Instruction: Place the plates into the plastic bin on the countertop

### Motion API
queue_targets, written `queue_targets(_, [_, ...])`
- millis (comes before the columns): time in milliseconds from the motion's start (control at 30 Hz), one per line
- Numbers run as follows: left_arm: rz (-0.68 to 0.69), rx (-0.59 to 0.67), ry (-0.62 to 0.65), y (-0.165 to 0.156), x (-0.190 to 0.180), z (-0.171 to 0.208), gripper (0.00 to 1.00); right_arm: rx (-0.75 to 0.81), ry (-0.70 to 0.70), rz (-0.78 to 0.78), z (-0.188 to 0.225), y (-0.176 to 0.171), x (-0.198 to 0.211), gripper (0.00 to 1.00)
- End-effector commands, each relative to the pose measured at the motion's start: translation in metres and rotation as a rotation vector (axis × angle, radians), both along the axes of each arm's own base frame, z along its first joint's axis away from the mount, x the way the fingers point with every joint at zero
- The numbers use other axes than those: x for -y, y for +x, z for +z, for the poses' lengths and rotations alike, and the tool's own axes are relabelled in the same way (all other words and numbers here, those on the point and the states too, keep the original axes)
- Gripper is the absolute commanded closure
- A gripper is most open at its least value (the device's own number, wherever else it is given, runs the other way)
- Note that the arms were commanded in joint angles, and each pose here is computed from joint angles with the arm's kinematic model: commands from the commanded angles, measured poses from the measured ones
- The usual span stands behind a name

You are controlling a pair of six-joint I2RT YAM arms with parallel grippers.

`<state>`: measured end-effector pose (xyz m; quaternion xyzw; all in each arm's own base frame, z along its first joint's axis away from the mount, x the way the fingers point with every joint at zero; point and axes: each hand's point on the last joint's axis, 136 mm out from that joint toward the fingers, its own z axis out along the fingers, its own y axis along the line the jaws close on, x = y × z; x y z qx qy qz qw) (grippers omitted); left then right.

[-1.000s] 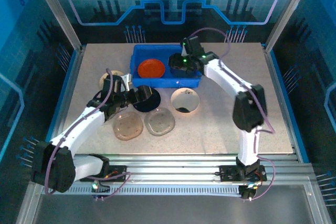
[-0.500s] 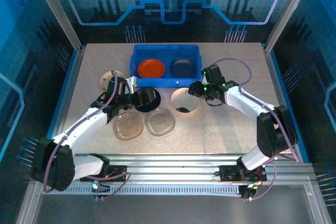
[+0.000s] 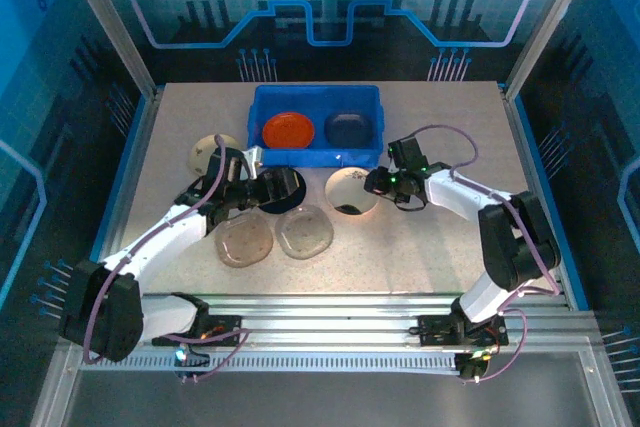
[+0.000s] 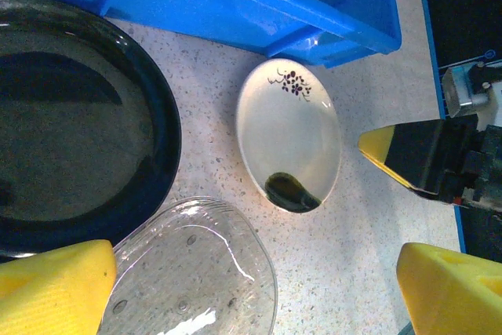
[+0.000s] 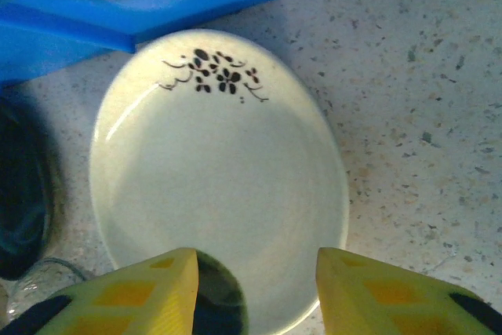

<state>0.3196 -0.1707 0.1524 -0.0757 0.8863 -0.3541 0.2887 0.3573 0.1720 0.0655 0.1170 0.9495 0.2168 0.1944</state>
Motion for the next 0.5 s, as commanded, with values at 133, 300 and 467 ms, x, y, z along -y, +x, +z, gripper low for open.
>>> queue_targets(133, [-0.023,0.007,-0.018,0.002,0.007,0.004,0.07,-0.042,-0.007,-0.026,-0.017,0.0,0.006,0.57])
queue_targets(300, [-0.026,0.0,-0.016,0.003,0.008,0.0,0.07,-0.06,-0.013,-0.028,-0.022,0.001,0.006,0.58])
queue_targets(467, [-0.026,0.003,-0.016,0.004,0.008,0.0,0.07,-0.072,-0.014,-0.031,-0.026,0.002,0.006,0.59])
